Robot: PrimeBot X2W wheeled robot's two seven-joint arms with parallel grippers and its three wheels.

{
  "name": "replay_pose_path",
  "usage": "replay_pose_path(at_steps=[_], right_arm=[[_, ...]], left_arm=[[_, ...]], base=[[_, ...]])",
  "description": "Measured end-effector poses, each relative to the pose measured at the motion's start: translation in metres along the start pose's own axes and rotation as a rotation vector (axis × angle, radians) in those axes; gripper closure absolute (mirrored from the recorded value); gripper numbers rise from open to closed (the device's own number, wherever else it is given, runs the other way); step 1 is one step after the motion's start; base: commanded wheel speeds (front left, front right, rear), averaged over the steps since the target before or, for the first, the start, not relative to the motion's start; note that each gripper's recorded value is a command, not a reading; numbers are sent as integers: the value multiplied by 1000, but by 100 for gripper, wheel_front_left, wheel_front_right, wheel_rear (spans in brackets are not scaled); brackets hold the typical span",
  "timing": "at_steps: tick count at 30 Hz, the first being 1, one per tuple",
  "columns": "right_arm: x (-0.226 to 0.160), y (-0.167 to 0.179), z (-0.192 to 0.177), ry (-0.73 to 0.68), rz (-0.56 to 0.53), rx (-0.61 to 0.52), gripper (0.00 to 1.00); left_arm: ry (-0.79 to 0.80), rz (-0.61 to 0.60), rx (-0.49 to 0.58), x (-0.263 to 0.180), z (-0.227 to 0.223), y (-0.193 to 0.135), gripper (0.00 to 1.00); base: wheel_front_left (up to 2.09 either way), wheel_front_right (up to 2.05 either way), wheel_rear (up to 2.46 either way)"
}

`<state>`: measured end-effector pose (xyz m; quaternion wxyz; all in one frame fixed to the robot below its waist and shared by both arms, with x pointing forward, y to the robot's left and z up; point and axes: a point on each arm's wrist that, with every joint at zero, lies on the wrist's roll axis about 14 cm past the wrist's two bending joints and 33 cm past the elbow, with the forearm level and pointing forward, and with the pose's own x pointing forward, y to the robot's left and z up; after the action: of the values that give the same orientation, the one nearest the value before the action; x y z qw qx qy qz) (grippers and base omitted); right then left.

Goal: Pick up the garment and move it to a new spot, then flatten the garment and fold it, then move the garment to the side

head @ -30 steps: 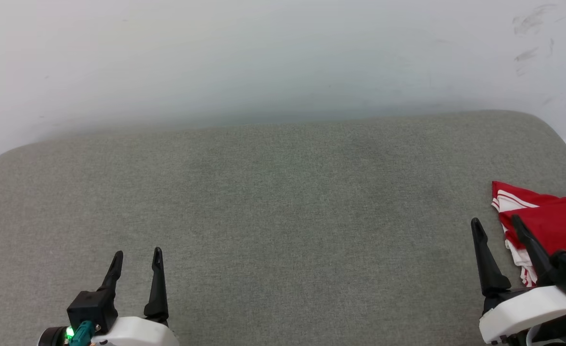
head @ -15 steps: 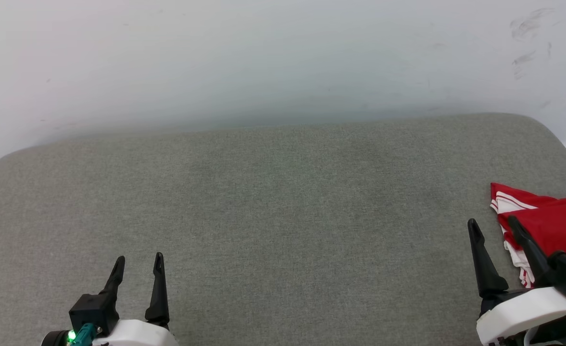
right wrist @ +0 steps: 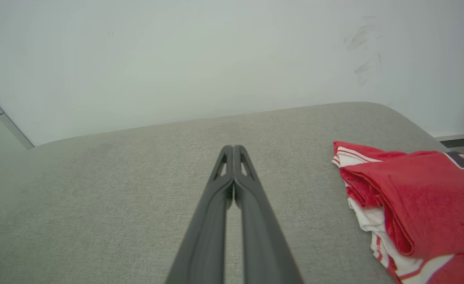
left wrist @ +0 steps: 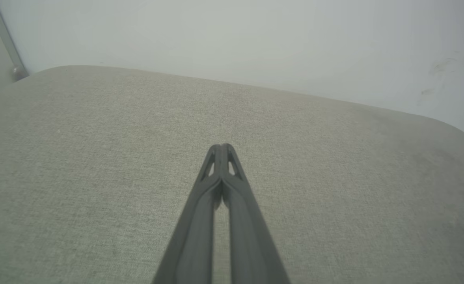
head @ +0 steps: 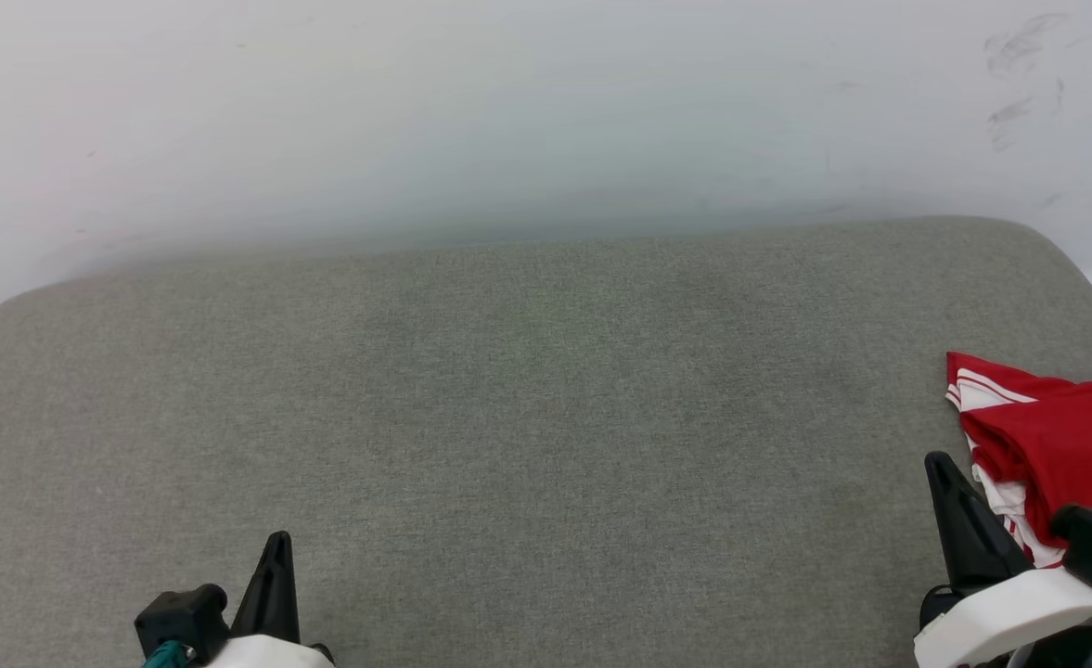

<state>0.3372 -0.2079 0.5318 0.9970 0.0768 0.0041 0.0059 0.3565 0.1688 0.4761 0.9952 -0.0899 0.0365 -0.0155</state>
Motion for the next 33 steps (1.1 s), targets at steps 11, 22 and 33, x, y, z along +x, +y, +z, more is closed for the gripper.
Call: replay_pose_path(at_steps=[11, 22, 33], right_arm=[[4, -1, -8, 12, 0, 212, 100], [11, -1, -10, 9, 1, 397, 100], [15, -1, -14, 13, -2, 560, 100]], left_arm=[[45, 41, -204, 5, -3, 8, 100], [66, 58, -389, 10, -3, 11, 100], [73, 65, -556, 14, -1, 12, 100]], base=[[0, 0, 0], [0, 0, 0], [0, 0, 0]])
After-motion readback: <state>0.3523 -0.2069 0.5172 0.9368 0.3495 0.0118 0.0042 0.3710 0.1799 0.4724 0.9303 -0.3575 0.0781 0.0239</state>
